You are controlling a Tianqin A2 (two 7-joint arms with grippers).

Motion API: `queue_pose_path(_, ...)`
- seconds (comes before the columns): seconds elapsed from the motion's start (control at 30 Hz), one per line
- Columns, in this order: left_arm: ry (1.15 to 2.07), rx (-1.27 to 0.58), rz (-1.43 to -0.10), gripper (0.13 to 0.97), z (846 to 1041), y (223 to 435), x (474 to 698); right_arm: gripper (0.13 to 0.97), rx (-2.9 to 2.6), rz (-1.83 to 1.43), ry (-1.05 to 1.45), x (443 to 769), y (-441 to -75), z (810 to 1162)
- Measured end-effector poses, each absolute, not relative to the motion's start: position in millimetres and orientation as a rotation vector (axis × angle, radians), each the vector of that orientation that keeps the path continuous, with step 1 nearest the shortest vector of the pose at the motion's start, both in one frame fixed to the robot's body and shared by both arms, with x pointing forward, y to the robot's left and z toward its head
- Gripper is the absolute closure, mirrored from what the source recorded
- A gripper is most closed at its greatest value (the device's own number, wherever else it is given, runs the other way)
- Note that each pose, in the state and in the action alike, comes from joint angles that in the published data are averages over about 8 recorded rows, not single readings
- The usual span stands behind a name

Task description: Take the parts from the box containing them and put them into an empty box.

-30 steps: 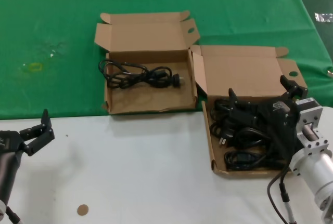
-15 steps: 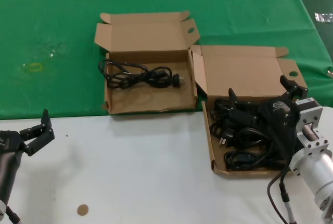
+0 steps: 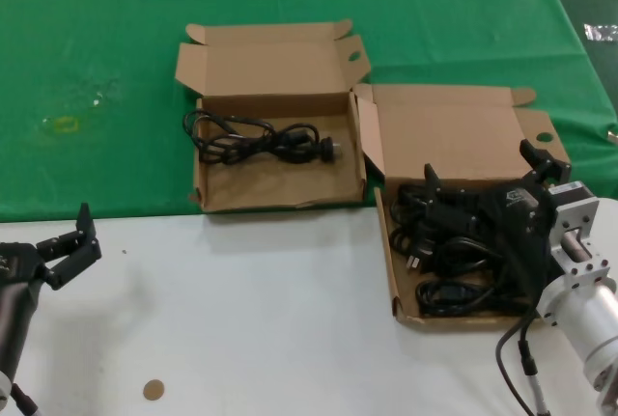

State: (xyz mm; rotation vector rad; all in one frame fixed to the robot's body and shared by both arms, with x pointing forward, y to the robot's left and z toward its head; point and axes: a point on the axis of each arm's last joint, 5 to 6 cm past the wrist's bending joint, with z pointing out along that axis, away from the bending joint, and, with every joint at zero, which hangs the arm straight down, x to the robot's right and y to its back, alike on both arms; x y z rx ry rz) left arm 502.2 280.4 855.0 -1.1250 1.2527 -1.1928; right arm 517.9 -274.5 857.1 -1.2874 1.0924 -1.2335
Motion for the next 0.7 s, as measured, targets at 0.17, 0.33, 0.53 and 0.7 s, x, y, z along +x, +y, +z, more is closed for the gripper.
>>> queue_pose_path(0.17,1.253,-1.125,-1.193,0.132,855.0,280.4,502.2,0.13,-1.287,-1.234,1.092,517.9,-274.5,857.1)
queue_pose_path(0.33,1.253,-1.125,-1.193,0.132,855.0,280.4,502.2,0.13,-1.287,-1.234,1.092,517.9,-274.5,857.1)
queue_pose_path(0.53,1.253,-1.125,-1.193,0.132,855.0,280.4,502.2,0.13,-1.287,-1.234,1.092,517.9,-274.5,857.1)
queue_pose_path(0.7,1.253,-1.125,-1.193,0.132,855.0,280.4,502.2,0.13,-1.287,-1.234,1.092,517.9,-274.5,857.1)
